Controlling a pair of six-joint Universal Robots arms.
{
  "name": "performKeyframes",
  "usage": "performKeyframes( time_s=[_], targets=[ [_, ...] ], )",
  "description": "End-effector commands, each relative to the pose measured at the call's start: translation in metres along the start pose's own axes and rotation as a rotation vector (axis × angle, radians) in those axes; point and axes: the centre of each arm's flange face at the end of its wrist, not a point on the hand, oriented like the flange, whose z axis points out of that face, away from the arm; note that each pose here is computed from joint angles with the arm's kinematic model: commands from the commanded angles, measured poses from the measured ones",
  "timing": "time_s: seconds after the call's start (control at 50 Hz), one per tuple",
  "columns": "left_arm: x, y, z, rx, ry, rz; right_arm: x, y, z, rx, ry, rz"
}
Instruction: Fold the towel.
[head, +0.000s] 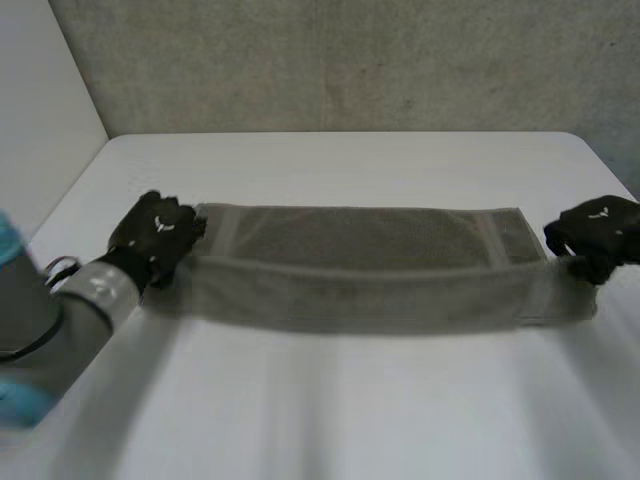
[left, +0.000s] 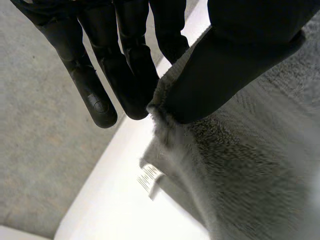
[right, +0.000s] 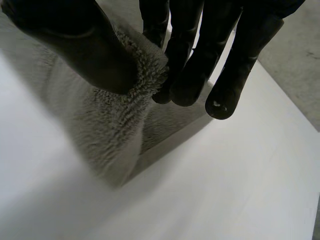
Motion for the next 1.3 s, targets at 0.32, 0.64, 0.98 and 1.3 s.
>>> performKeyframes(
  time_s=[0.32, 0.64, 0.98, 1.3],
  targets=[
    [0.011, 0.042, 0.161, 0.144, -0.231, 0.063, -0.006, -0.024, 0.143, 0.313, 0.439, -0.084],
    [0.03, 0.053, 0.161, 0.156, -0.222, 0.061, -0.016, -0.003, 0.151, 0.232, 0.436, -0.055],
    [-0.016, -0.019, 0.074, 0.217, -0.221, -0.268, -0.022, -0.038, 0.048, 0.206, 0.284, 0.095],
    [0.007, -0.014, 0.009, 0.157, -0.148, -0.575, -0.025, 0.026, 0.081, 0.091, 0.179, 0.179]
  ],
)
